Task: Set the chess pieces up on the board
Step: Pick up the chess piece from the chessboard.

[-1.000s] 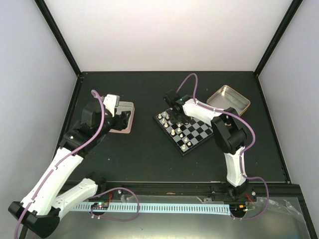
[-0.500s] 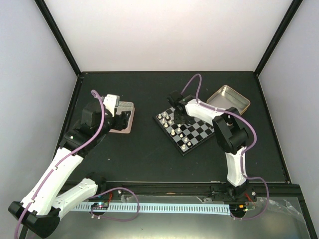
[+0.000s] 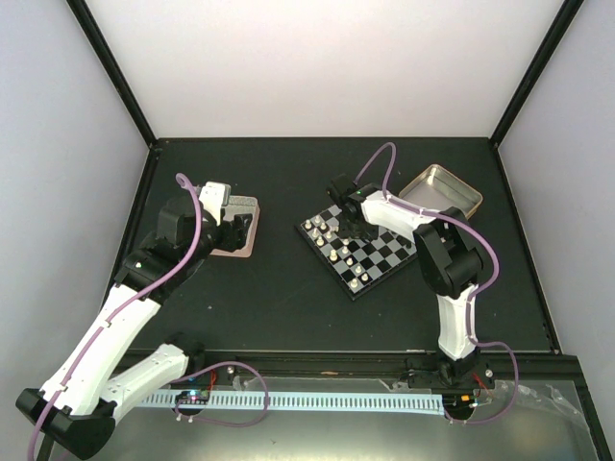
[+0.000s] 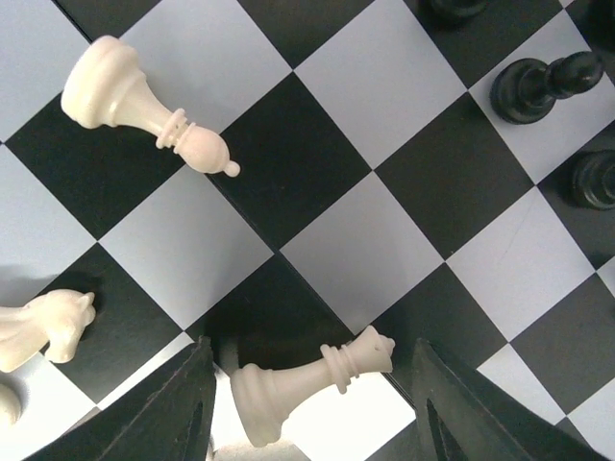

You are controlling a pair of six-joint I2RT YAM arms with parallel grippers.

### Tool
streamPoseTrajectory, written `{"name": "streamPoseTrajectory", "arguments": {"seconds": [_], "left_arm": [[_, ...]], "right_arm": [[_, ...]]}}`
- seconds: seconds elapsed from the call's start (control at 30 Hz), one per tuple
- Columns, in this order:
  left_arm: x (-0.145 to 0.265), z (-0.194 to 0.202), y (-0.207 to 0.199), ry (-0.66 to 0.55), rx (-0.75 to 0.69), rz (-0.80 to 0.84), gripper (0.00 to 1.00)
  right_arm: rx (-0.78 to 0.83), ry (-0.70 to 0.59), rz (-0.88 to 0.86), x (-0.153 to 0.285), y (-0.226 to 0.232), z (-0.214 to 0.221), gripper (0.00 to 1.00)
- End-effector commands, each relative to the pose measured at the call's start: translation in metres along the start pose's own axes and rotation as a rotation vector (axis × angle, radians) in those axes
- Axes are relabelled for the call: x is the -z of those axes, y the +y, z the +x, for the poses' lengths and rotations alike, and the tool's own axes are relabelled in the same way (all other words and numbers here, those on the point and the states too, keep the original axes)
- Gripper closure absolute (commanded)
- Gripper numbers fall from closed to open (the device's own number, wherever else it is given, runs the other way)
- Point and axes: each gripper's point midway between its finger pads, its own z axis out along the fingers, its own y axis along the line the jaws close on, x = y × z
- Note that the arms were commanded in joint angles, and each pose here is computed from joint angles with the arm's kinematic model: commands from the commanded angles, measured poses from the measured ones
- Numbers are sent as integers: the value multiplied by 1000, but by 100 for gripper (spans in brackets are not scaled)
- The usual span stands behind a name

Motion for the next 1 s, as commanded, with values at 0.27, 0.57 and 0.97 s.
{"name": "streamPoseTrajectory", "arguments": {"seconds": [0.27, 0.57, 0.97], "left_arm": [[3, -5, -1, -25, -5, 12, 30], [3, -5, -1, -25, -4, 12, 29], [3, -6, -1, -25, -4, 14, 29]], "right_arm": [[-91, -45, 36, 2, -14, -12, 40], [-91, -18, 72, -5, -22, -5, 41], [6, 17, 73, 1, -31, 12, 42]]}}
